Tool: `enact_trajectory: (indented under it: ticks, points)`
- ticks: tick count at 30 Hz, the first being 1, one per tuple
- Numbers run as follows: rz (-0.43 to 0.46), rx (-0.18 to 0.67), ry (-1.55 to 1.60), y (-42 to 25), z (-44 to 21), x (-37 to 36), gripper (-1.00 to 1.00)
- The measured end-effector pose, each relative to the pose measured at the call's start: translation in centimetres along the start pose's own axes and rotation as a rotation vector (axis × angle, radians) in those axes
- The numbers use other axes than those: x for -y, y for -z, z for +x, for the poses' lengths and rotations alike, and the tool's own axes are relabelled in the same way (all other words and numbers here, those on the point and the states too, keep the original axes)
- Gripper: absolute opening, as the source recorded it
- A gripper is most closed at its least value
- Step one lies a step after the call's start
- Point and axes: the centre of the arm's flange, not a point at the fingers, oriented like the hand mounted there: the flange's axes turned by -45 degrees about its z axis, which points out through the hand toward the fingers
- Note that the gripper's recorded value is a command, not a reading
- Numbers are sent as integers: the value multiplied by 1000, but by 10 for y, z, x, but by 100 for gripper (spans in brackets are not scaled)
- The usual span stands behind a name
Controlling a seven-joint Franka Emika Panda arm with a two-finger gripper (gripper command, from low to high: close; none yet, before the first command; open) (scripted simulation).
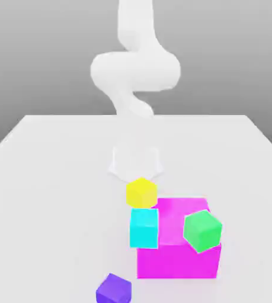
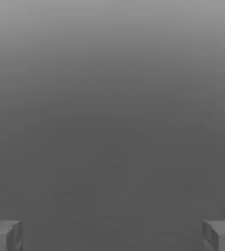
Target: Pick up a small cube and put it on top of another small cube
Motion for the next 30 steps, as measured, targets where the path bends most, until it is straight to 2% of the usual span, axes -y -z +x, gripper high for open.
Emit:
enact_trajectory:
  ticks: [6, 13, 26, 30]
  points:
    - [-44, 162, -93, -116, -11, -7, 0]
    - [-93, 344, -200, -241, -56, -20, 0]
    - [-181, 679, -407, -422, -215, -44, 0]
    - [-189, 712, -429, -463, -258, -46, 0]
